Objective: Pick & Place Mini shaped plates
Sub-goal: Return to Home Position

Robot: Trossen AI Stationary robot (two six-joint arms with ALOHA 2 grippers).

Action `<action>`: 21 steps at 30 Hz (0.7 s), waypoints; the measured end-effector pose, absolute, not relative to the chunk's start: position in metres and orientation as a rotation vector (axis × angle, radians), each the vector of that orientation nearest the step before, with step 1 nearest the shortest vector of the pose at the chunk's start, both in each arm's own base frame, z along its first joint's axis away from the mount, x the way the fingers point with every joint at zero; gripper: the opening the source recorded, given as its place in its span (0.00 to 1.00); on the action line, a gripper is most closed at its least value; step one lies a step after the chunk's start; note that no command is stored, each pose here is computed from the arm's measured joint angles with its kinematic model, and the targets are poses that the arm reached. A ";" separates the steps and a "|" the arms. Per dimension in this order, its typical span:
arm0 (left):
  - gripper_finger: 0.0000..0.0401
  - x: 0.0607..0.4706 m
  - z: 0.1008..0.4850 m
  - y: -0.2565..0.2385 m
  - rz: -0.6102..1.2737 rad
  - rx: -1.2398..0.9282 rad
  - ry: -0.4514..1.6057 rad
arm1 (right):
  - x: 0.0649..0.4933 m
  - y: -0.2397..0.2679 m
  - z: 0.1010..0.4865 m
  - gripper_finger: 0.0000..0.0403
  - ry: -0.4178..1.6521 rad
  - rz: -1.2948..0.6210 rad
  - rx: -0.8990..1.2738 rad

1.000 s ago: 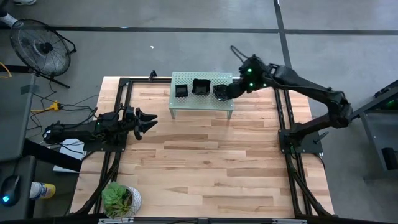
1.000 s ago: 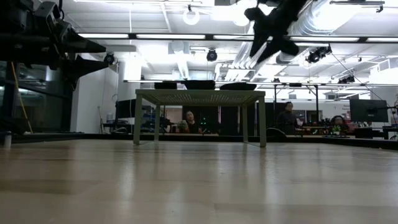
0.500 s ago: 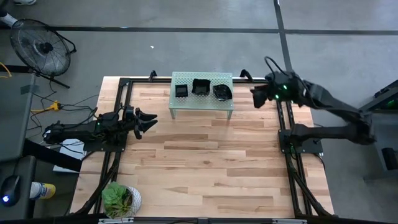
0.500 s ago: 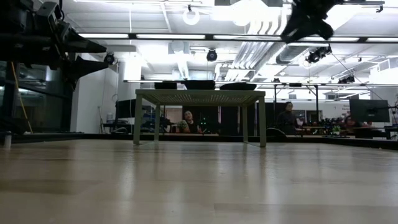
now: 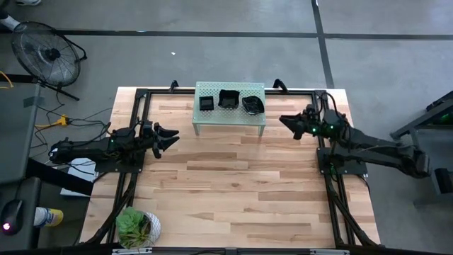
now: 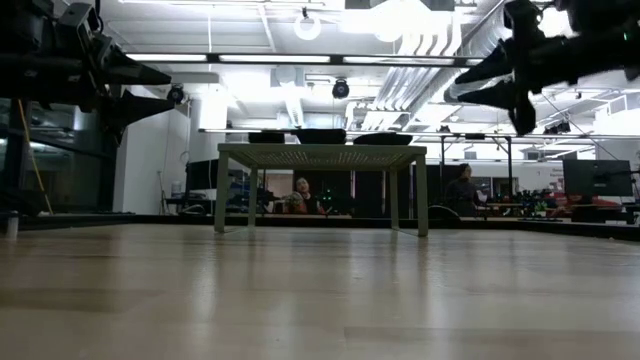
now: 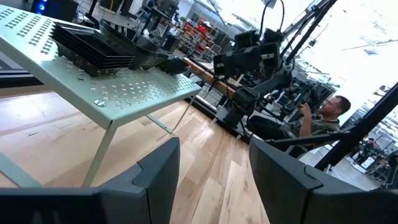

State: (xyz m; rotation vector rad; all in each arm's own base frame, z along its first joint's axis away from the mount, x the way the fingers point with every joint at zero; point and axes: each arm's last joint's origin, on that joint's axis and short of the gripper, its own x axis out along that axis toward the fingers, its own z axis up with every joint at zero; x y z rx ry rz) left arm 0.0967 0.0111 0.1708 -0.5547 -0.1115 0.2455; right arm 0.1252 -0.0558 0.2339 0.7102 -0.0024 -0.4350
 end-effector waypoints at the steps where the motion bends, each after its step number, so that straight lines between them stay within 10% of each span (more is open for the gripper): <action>1: 0.48 0.097 0.171 0.011 0.245 -0.555 -0.112 | 0.126 -0.055 0.228 0.33 -0.033 -0.410 0.714; 21: 0.48 0.096 0.171 0.012 0.270 -0.555 -0.121 | 0.122 -0.023 0.181 0.33 -0.170 -0.095 0.651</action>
